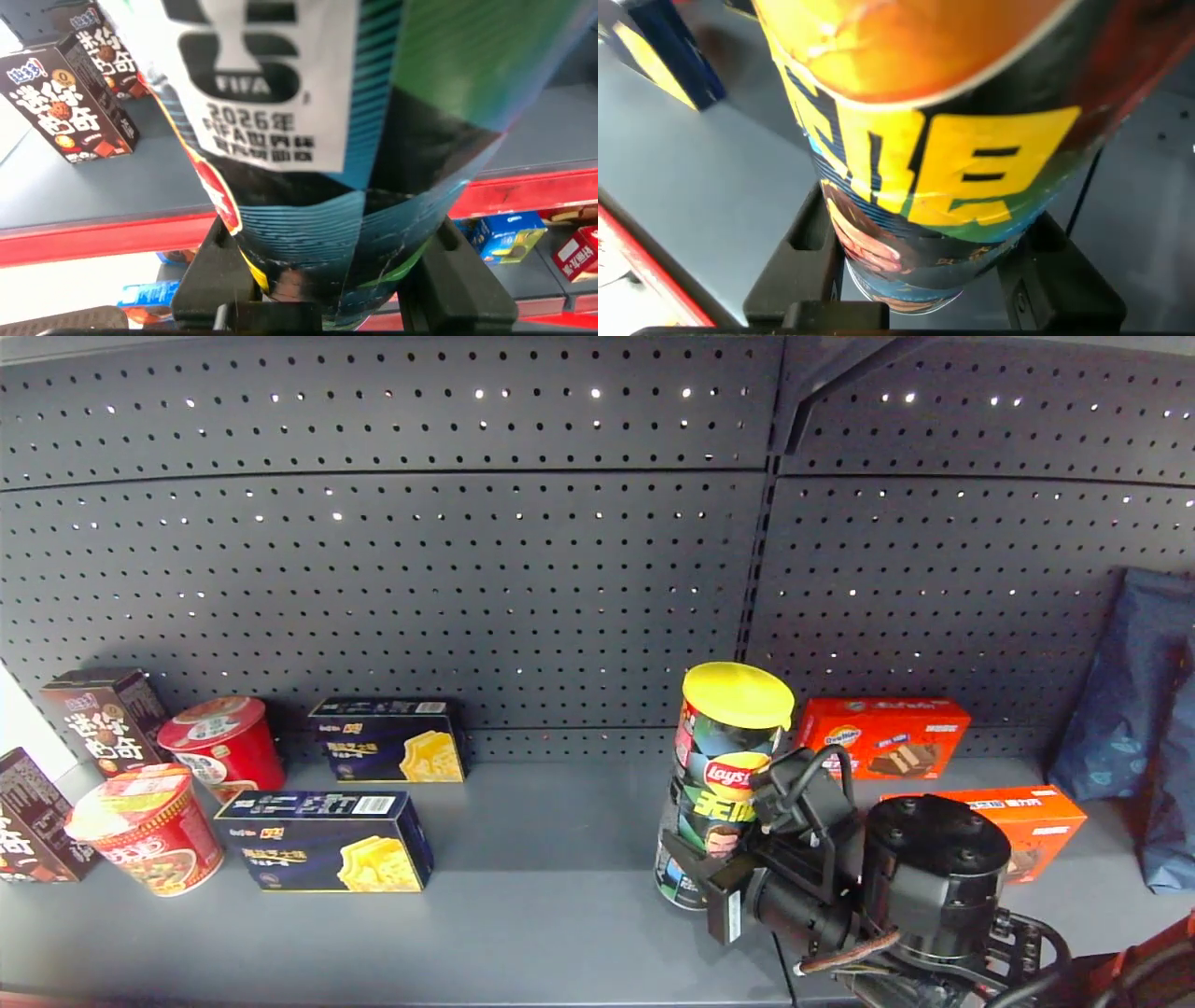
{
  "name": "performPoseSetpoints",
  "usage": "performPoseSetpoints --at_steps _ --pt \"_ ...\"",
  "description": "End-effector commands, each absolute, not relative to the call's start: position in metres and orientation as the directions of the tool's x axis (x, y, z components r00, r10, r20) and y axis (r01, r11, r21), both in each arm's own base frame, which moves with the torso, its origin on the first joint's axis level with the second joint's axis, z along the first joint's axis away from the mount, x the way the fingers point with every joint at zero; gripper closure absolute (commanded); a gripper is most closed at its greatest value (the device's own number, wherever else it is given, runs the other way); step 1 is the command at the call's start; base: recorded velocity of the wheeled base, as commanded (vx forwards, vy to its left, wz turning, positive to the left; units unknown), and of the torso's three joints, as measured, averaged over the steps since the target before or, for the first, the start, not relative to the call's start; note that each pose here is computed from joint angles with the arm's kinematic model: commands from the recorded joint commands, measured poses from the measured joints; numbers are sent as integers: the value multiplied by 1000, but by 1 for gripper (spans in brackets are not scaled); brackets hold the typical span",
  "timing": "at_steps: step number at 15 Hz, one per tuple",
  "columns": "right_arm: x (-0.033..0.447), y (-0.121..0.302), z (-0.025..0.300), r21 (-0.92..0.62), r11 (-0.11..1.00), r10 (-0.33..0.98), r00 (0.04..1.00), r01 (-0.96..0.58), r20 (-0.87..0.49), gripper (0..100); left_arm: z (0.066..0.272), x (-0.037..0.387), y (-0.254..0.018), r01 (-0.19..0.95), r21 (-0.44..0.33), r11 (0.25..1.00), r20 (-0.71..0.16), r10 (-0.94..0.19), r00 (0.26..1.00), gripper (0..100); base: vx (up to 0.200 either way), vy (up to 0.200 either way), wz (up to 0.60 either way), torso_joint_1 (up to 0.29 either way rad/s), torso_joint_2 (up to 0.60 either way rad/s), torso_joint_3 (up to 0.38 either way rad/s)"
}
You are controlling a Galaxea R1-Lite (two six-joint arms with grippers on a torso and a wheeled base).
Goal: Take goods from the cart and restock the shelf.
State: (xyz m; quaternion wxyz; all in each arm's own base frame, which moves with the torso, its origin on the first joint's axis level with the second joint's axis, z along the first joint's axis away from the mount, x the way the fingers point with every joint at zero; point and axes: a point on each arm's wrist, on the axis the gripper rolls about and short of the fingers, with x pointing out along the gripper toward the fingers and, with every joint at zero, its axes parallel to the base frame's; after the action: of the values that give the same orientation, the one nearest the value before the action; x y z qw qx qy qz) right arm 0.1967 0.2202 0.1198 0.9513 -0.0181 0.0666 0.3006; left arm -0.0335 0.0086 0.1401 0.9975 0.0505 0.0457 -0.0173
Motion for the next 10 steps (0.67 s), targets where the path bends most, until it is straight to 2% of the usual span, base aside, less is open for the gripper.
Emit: performPoseSetpoints --at_steps 1,10 --pt "193 224 115 5 815 572 805 -579 -155 100 137 -33 8 38 99 994 -100 -28 995 100 0 0 0 0 0 0" --pt "168 217 94 -9 787 599 767 -617 -227 100 128 -35 9 41 100 994 -126 -28 992 100 0 0 0 0 0 0"
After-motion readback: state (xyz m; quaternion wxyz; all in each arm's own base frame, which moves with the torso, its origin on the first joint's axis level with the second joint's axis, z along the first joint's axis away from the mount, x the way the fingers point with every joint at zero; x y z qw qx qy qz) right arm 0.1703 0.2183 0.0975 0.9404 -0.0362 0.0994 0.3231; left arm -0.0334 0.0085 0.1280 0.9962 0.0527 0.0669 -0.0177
